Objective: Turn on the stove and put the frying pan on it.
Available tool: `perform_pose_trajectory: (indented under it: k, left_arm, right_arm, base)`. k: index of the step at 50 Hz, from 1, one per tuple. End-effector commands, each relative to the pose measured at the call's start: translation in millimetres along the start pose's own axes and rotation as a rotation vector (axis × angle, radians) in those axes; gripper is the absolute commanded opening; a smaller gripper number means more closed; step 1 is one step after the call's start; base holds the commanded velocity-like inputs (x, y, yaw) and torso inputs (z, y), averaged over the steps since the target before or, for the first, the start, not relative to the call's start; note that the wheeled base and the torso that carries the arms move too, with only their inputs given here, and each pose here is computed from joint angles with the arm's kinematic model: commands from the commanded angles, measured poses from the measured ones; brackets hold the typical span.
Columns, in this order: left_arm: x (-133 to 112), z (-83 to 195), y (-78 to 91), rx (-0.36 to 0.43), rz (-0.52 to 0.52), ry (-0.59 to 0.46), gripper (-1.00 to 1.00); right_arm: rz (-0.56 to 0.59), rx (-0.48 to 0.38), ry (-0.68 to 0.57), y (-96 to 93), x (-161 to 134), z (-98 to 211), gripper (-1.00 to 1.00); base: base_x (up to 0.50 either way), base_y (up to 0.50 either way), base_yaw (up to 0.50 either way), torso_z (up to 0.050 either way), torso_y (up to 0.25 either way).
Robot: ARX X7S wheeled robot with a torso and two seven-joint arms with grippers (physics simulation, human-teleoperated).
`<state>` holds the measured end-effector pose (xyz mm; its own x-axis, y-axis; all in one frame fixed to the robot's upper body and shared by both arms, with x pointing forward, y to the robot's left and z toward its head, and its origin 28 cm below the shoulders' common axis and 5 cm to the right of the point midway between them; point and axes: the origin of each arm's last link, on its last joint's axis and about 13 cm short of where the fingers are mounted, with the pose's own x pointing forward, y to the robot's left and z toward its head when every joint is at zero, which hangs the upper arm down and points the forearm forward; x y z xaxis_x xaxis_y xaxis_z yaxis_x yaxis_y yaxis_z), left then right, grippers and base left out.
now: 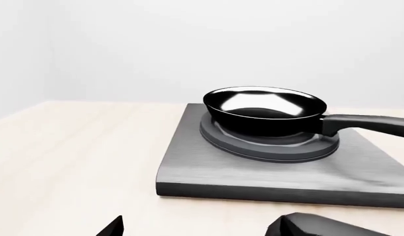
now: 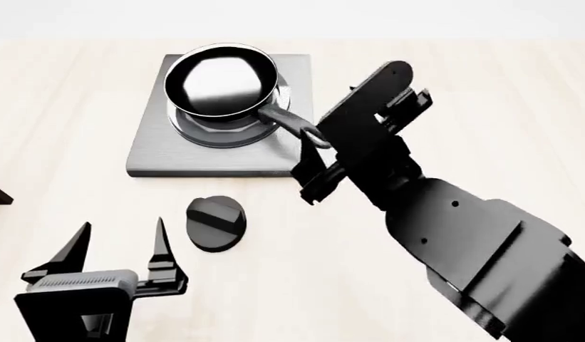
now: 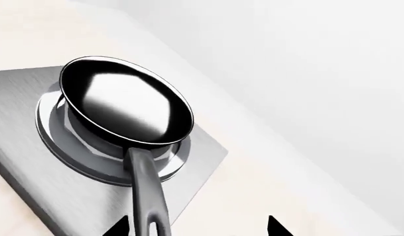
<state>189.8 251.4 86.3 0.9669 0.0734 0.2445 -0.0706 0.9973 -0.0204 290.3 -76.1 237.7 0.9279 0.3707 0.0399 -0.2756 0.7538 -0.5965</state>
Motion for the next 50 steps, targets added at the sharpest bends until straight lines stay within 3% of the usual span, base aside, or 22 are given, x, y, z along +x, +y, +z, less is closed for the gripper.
perform_pose_trajectory:
  k: [1,17,24,31,38,45,50]
  left_arm:
    - [1.1,6.1,-2.0,-0.003,-0.007,-0.022,1.00]
    - [2.3,25.3,-5.4,0.003,-0.032,-0.119,1.00]
    - [3.4,35.6,-4.6,0.000,-0.018,-0.181,1.00]
    - [-4.5,58.4,0.2,0.019,0.005,-0.320,1.00]
    - [-11.3,77.9,1.8,0.043,0.041,-0.487,1.00]
    - [-14.2,93.9,9.0,-0.065,0.136,-0.623,1.00]
    - [-18.7,101.7,10.9,-0.077,0.183,-0.723,1.00]
  right_arm:
    - [-0.129,0.083,-0.116,-3.0,-45.3,-9.7,1.00]
    - [-0.338,0.363,-0.280,-3.1,-107.5,-28.5,1.00]
    - [-0.390,0.398,-0.315,2.1,-124.4,-42.9,1.00]
    - [-0.446,0.410,-0.355,3.6,-146.3,-48.5,1.00]
    - [-0.508,0.385,-0.507,1.8,-166.2,-43.1,1.00]
    - [-0.571,0.479,-0.673,-4.2,-179.0,-44.3,1.00]
    - [-0.588,0.504,-0.757,-6.8,-184.9,-41.0,1.00]
  base:
    - [0.00,0.00,0.00,0.000,0.000]
    - [0.00,0.00,0.00,0.000,0.000]
    - [0.00,0.00,0.00,0.000,0.000]
    - [0.00,0.00,0.00,0.000,0.000]
    - [0.00,0.00,0.00,0.000,0.000]
    - [0.00,0.00,0.00,0.000,0.000]
    - [0.00,0.00,0.00,0.000,0.000]
